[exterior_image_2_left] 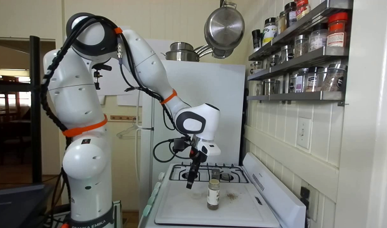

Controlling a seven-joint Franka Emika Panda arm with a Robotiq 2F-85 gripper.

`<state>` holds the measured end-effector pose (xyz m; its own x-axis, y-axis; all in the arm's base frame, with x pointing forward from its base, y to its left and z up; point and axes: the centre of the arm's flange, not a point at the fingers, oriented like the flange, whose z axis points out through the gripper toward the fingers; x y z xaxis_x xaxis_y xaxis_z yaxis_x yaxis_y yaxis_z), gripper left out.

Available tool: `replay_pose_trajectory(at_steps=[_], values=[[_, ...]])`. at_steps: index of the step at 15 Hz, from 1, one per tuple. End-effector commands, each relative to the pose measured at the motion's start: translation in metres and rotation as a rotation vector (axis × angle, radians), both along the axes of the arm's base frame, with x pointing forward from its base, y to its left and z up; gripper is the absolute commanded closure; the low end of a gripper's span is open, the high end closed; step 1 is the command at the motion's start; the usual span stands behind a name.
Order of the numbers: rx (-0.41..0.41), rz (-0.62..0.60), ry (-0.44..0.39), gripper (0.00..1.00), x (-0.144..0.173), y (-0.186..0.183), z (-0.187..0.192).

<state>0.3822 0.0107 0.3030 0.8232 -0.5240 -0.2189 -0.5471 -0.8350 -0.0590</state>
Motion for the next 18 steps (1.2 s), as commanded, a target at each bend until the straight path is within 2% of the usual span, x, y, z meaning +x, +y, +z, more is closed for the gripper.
replay_pose_trajectory(at_steps=[1, 6, 11, 17, 18], values=[[-0.035, -0.016, 0.002, 0.36, -0.007, -0.003, 0.006], [-0.073, -0.031, 0.032, 0.31, -0.008, -0.01, 0.003], [-0.137, -0.036, 0.041, 0.32, -0.003, -0.01, 0.0], [-0.203, -0.049, 0.029, 0.29, 0.005, -0.011, -0.004], [-0.212, -0.047, 0.025, 0.31, 0.007, -0.011, -0.004]])
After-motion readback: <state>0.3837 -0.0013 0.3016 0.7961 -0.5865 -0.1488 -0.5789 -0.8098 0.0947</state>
